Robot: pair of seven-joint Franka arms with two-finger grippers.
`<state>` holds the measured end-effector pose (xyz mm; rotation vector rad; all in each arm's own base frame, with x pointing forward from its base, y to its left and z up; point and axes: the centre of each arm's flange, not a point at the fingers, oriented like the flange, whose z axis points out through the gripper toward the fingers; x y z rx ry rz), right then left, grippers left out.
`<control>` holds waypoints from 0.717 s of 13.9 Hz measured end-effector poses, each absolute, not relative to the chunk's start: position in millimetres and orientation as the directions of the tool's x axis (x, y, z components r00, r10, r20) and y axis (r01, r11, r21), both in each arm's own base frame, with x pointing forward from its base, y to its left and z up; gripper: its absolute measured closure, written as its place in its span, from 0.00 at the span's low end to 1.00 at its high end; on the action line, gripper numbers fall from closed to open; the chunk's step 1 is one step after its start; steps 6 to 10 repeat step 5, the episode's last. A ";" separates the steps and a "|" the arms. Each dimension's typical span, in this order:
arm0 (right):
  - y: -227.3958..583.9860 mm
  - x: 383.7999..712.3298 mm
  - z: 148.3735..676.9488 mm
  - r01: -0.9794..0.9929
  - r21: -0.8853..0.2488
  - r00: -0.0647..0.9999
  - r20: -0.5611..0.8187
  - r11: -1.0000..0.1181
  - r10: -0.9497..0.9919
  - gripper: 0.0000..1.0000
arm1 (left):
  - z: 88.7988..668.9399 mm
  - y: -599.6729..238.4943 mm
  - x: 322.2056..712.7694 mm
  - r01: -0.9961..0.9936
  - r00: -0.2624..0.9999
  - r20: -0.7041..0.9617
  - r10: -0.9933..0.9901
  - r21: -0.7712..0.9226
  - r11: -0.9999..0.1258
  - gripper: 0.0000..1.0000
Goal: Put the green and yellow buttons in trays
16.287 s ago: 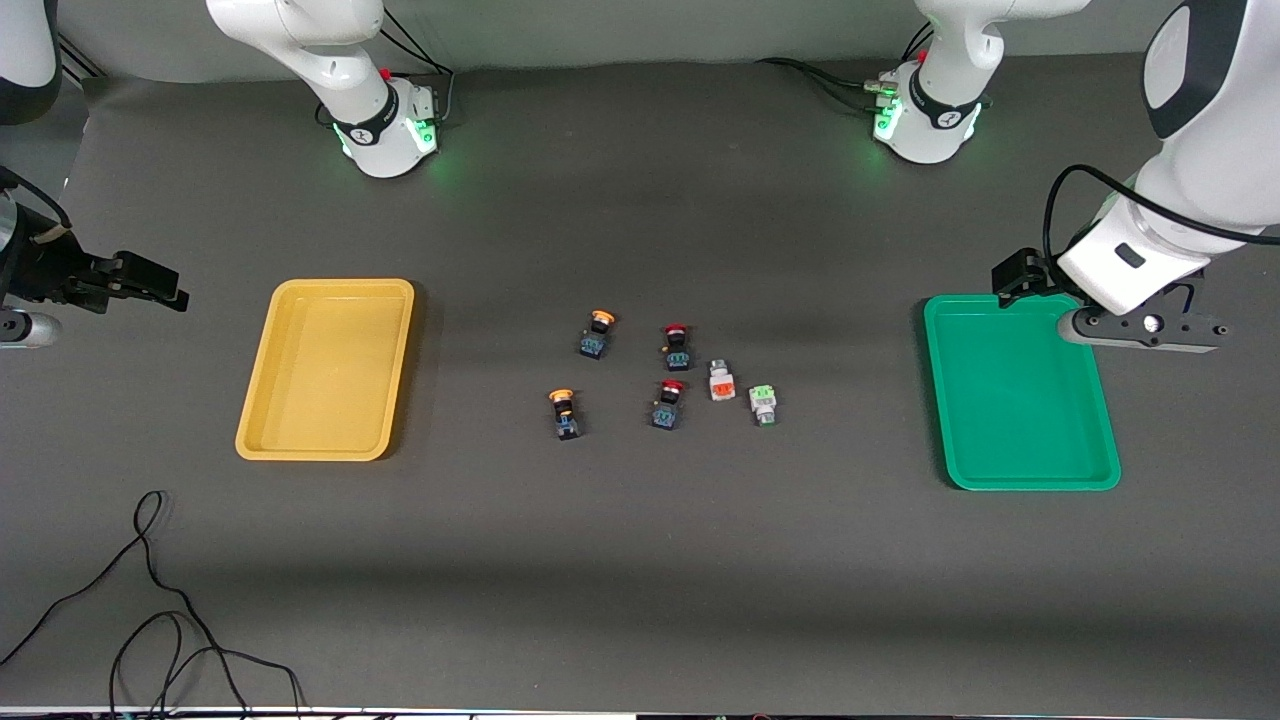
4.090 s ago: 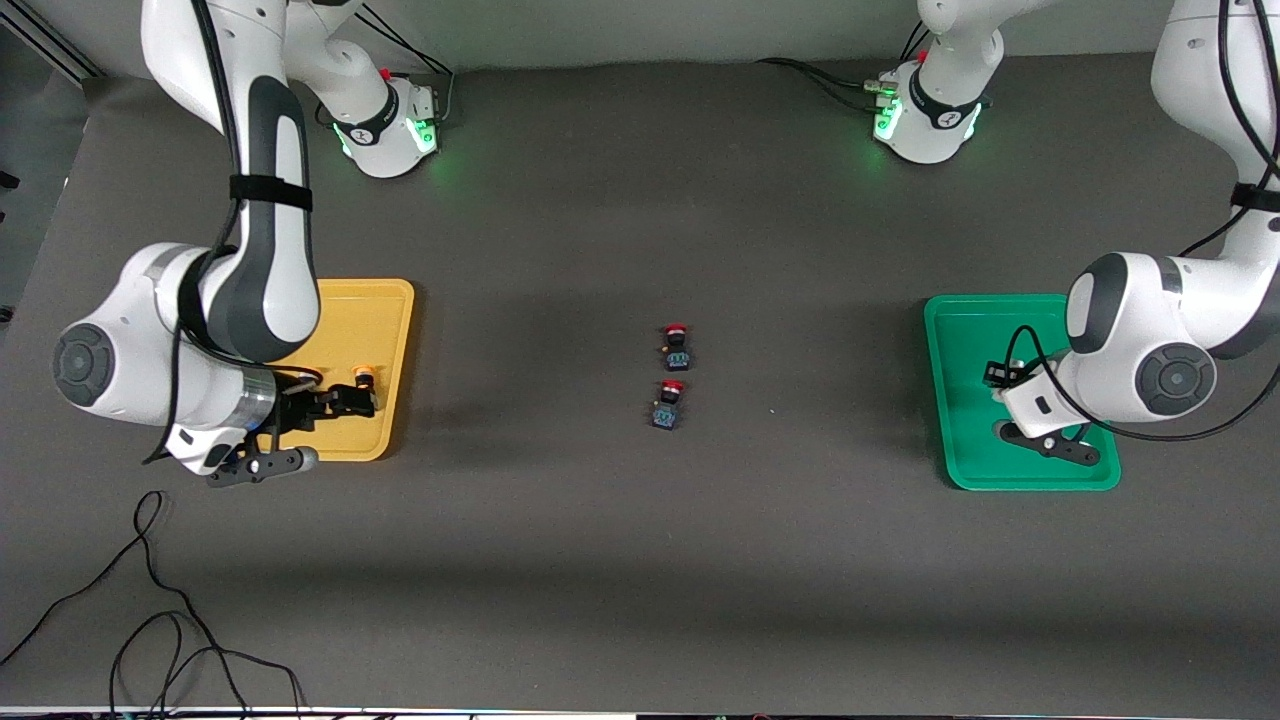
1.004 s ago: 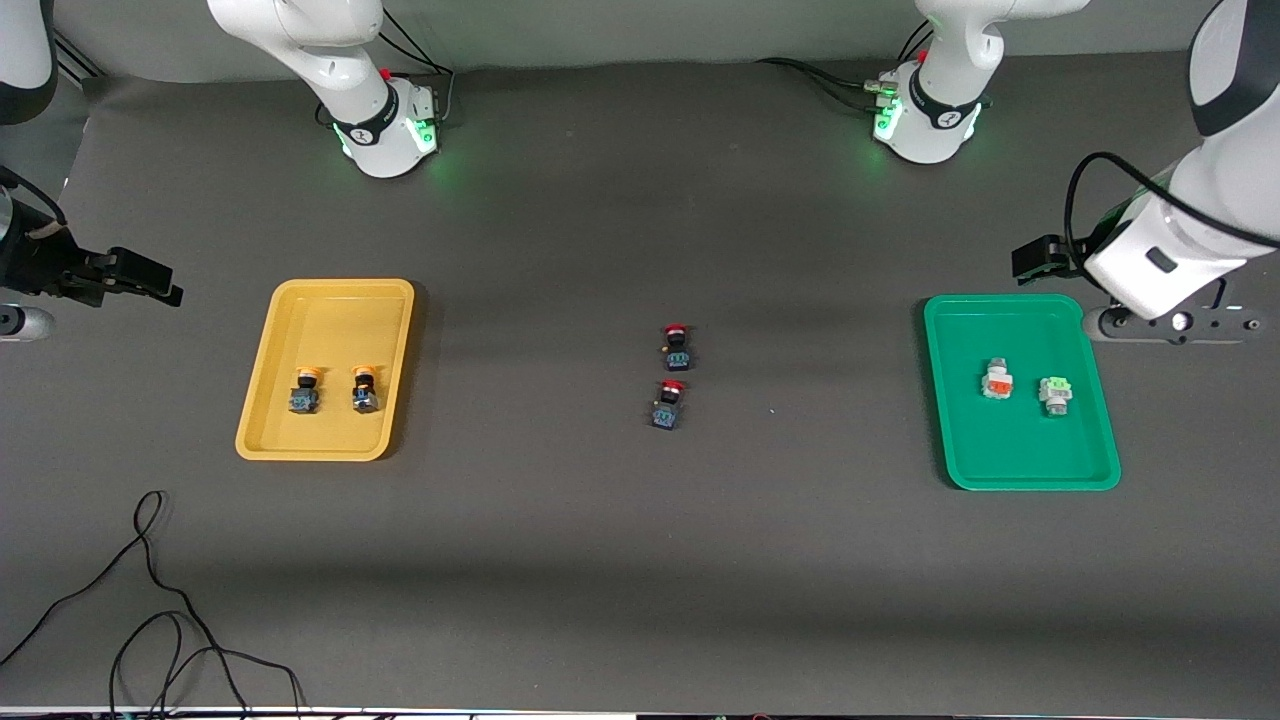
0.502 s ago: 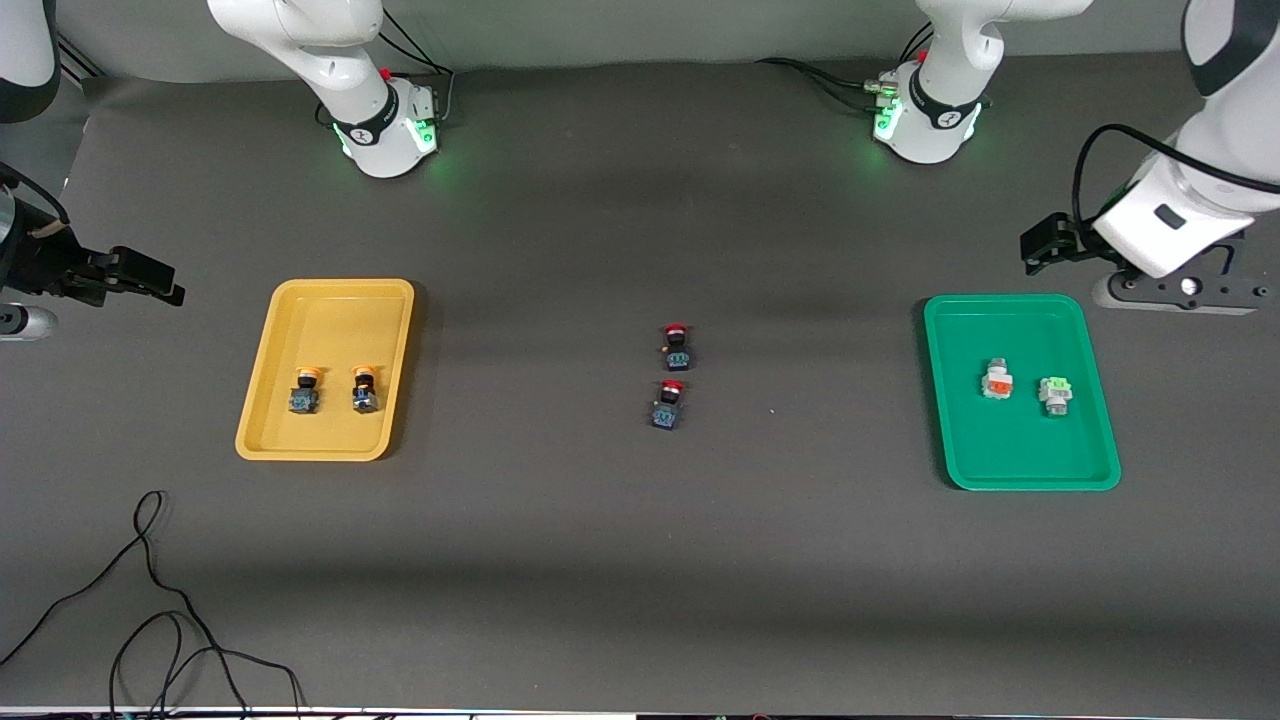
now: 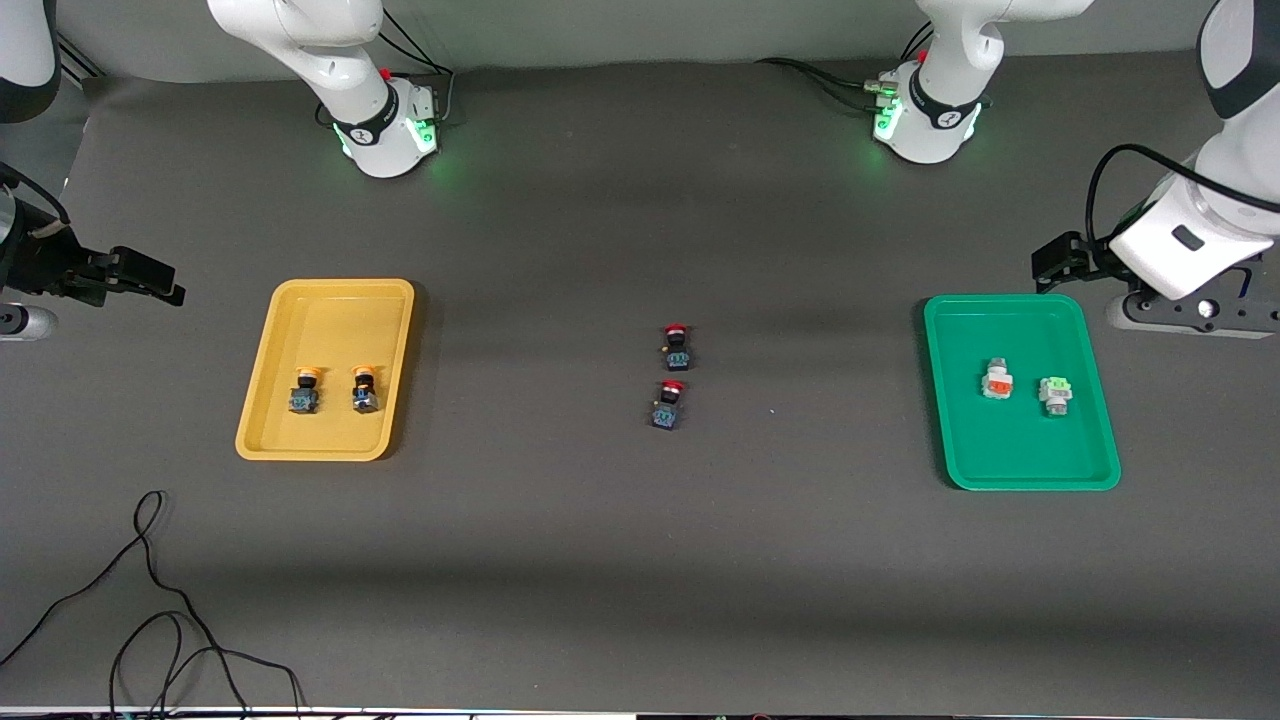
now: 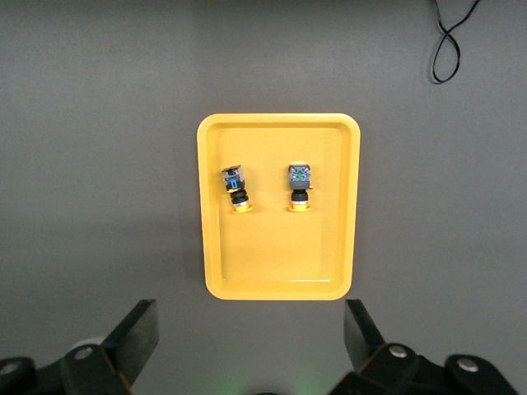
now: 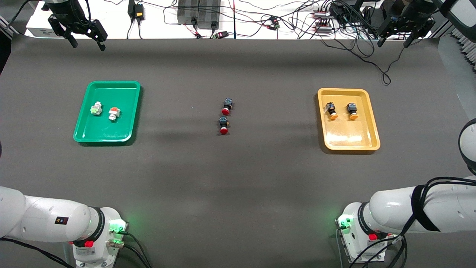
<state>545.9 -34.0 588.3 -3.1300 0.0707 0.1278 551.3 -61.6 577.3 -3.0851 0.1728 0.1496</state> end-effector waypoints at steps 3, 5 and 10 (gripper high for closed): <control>-34.0 545.9 588.3 -0.046 -0.006 0.996 -0.082 -0.999 -0.045 0.00 | 577.0 -61.8 551.5 -0.114 0.989 -0.101 -0.109 -0.042 -0.993 0.00; -34.0 545.9 588.3 -0.047 -0.006 0.996 -0.082 -0.999 -0.046 0.00 | 576.9 -61.7 551.1 -0.114 0.989 -0.103 -0.109 -0.042 -0.993 0.00; -34.0 545.9 588.3 -0.047 -0.006 0.996 -0.082 -0.999 -0.046 0.00 | 576.9 -61.7 551.1 -0.114 0.989 -0.103 -0.109 -0.042 -0.993 0.00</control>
